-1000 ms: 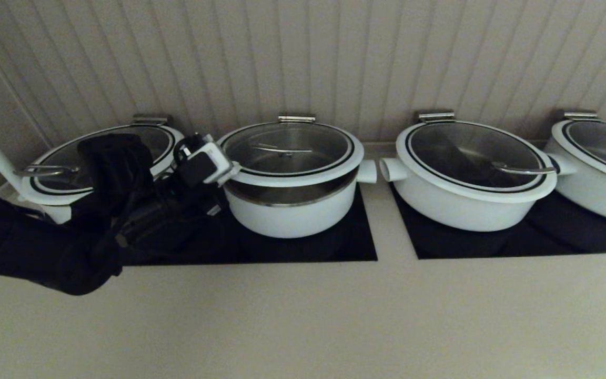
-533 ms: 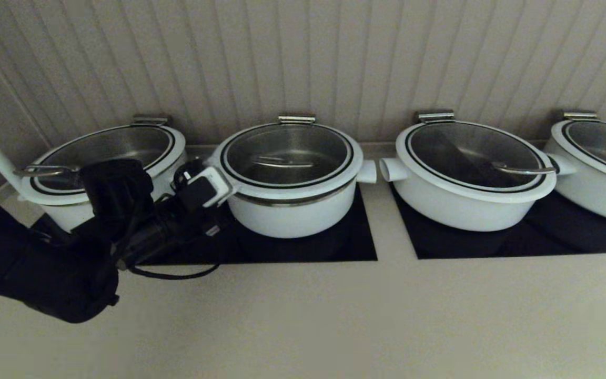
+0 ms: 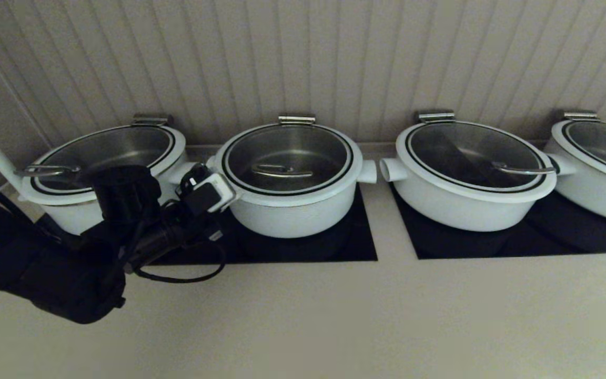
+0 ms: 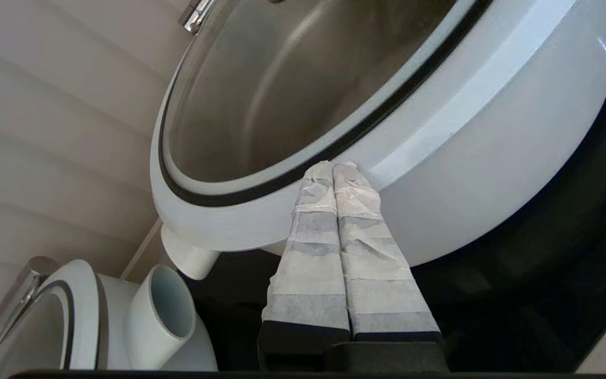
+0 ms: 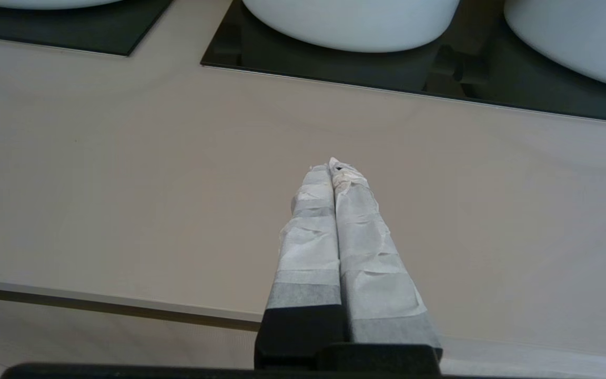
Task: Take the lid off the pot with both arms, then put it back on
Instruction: Close the pot lid
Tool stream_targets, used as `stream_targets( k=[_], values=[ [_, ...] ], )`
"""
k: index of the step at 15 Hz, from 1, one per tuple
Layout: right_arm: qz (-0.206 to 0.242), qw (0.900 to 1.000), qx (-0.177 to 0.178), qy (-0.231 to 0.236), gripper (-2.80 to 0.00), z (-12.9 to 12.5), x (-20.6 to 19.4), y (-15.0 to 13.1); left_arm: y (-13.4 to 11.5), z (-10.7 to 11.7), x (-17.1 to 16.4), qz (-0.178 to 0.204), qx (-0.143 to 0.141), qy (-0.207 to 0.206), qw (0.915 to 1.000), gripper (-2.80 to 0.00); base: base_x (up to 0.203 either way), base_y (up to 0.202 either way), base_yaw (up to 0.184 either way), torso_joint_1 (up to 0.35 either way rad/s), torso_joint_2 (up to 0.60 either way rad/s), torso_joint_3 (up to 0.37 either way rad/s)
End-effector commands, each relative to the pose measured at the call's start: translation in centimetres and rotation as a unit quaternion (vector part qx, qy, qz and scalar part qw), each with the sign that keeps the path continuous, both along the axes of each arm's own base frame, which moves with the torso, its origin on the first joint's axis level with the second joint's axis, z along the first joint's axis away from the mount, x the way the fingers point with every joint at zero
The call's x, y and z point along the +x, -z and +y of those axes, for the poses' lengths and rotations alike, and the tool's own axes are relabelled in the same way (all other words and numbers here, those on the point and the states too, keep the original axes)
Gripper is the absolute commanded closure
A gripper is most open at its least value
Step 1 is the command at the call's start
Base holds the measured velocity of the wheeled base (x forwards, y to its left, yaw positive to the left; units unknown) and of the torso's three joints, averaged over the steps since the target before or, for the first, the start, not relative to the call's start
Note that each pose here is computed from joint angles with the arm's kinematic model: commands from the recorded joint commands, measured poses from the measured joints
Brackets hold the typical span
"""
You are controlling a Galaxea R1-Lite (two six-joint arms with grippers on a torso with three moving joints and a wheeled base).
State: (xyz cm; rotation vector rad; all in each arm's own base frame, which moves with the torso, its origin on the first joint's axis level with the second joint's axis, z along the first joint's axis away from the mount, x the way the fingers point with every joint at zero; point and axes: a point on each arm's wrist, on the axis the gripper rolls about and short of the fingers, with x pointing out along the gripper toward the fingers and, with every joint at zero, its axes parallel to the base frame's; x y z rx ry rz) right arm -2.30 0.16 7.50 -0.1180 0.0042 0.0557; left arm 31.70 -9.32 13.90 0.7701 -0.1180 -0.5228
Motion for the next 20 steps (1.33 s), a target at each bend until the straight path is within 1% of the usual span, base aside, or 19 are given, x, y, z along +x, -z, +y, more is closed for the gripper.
stream_targets(
  k=[1,8,10,12,16,20],
  values=[
    [0.001,1.0,-0.001,-0.001,0.0,0.0,0.0,0.0,0.7,-0.2,0.5,-0.004,0.001,0.001,1.0,0.0,0.0,0.0,0.0,0.0,0.0,0.0],
    [0.0,1.0,0.0,-0.001,0.0,0.0,0.0,0.0,1.5,-0.1,0.4,0.009,0.004,0.001,0.9999,0.0,0.0,0.0,0.0,0.0,0.0,0.0],
    [0.0,1.0,-0.001,0.0,0.0,0.0,0.0,0.0,1.3,-0.1,0.3,0.006,0.004,0.001,1.0,0.0,0.0,0.0,0.0,0.0,0.0,0.0],
    [0.001,1.0,-0.001,0.0,0.0,0.0,0.0,0.0,0.9,-0.1,0.1,-0.001,0.003,0.001,1.0,0.0,0.0,0.0,0.0,0.0,0.0,0.0],
    [0.001,1.0,0.0,0.0,0.0,0.0,0.0,0.0,-0.7,0.2,-0.5,-0.024,-0.002,-0.001,0.9997,0.0,0.0,0.0,0.0,0.0,0.0,0.0],
    [0.0,1.0,0.0,0.0,0.0,0.0,0.0,0.0,-2.6,0.5,-1.5,-0.05,-0.01,-0.018,0.9985,0.0,0.0,0.0,0.0,0.0,0.0,0.0]
  ],
)
